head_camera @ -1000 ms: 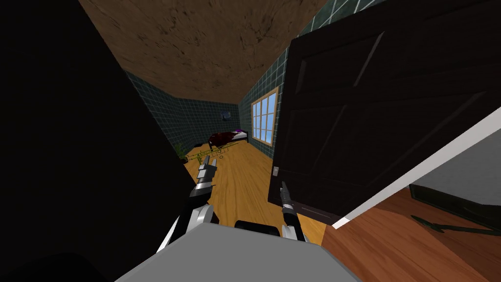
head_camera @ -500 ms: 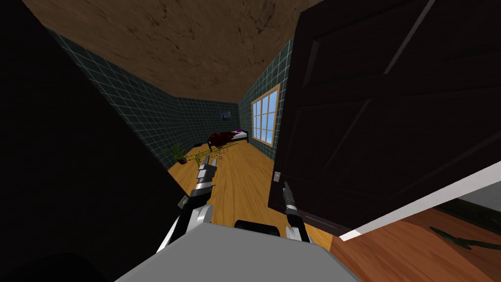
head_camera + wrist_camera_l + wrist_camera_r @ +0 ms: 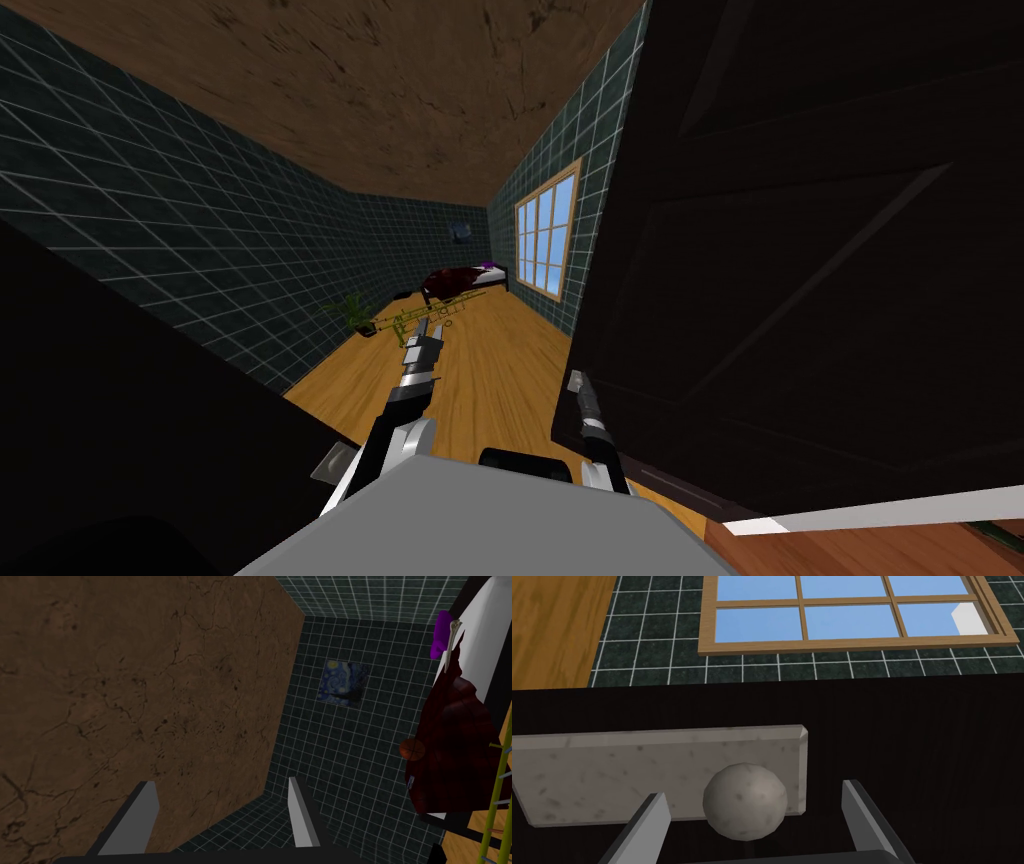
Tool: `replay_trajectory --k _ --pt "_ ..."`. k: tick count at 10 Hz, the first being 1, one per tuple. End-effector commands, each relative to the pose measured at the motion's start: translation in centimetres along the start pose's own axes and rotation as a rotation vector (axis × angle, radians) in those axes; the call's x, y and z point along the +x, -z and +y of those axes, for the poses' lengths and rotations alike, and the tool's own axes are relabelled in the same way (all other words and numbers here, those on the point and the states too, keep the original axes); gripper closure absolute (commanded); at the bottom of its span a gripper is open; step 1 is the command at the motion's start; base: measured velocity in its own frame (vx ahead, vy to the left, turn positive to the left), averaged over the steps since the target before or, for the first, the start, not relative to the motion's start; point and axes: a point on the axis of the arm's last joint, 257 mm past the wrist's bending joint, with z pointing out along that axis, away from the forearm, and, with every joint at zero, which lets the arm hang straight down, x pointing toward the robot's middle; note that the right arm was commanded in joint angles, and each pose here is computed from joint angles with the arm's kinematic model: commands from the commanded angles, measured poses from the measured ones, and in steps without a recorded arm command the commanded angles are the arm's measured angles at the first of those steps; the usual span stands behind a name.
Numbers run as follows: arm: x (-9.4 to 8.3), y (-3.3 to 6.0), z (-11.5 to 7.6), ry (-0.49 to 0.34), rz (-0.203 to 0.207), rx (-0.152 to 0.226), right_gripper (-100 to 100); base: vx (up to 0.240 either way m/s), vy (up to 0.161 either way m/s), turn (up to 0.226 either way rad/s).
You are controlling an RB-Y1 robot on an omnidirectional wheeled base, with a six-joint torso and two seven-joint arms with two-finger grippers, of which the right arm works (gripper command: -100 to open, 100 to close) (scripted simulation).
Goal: Push the door open
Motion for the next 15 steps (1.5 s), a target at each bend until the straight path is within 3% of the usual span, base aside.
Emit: replay_trajectory --k 1,6,7,11,15 --pt "-0.1 -0.05 0.0 0.001 0.001 0.001 100 -0.022 0.003 0.004" --pt "-0.1 -0.05 0.0 0.001 0.001 0.001 100 -0.018 -0.001 0.005" --pt "-1.7 -0.15 -0.2 0.017 -0.020 0.008 100 0.109 0.008 -0.032" --pt "-4.1 -0.45 -0.1 0.026 -0.064 0.007 100 0.186 0.049 -0.053" --pt "-6.4 -0.52 -0.1 0.005 -0.138 0.011 100 0.238 0.059 -0.081"
